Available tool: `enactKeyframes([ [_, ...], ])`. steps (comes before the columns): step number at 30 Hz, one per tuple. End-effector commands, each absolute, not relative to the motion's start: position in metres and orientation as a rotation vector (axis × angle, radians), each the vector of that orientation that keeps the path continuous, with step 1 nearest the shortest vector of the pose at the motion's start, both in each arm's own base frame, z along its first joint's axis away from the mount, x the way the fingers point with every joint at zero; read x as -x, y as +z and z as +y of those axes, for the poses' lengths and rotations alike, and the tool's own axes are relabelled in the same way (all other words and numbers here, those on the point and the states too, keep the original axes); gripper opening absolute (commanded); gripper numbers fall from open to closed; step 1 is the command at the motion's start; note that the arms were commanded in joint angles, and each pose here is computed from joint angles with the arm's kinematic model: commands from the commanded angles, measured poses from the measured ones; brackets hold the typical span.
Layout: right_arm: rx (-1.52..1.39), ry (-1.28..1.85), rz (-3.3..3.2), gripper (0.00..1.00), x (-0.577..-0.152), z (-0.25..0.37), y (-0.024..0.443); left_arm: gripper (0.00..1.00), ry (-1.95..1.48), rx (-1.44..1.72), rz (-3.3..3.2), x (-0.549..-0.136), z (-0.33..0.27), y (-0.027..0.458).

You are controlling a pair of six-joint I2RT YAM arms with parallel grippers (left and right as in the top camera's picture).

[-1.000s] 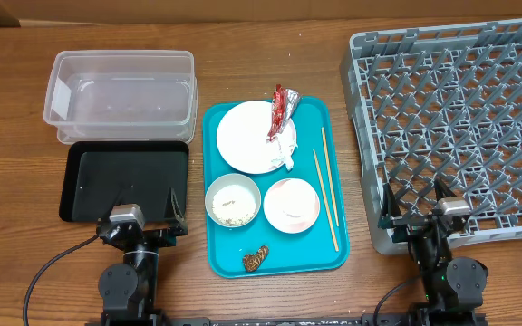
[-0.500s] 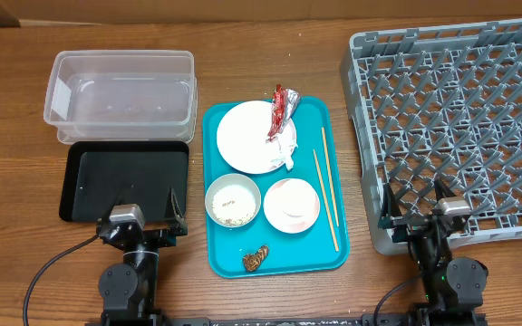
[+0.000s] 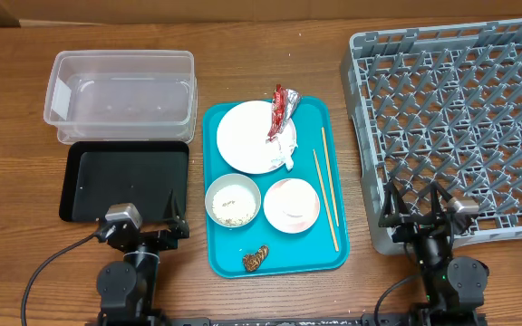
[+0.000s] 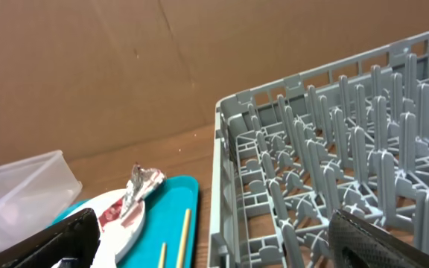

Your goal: Sort waste into correct bins and load items into the dishwasher

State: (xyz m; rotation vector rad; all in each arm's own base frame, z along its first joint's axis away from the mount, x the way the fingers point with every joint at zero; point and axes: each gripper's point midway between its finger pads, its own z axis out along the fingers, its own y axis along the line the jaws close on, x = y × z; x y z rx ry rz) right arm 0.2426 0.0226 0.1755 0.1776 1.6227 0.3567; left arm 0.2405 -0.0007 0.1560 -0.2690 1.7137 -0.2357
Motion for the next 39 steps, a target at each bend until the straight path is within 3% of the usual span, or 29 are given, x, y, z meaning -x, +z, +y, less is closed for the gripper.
enactKeyframes([
  [1,-0.187,0.378,1.583,1.00,-0.236,0.023,0.212,1.00,-0.258,0.264,1.709,-0.241,-0.004,0.185],
  [17,-0.293,0.334,2.105,1.00,-0.236,0.023,0.254,1.00,-0.399,0.096,2.335,-0.307,-0.044,0.231],
  [28,-0.321,0.318,2.236,1.00,-0.231,0.023,0.242,1.00,-0.415,0.159,2.604,-0.305,-0.045,0.201],
  [39,-0.322,0.313,2.260,1.00,-0.227,0.023,0.237,1.00,-0.476,0.037,2.478,-0.328,-0.068,0.220],
])
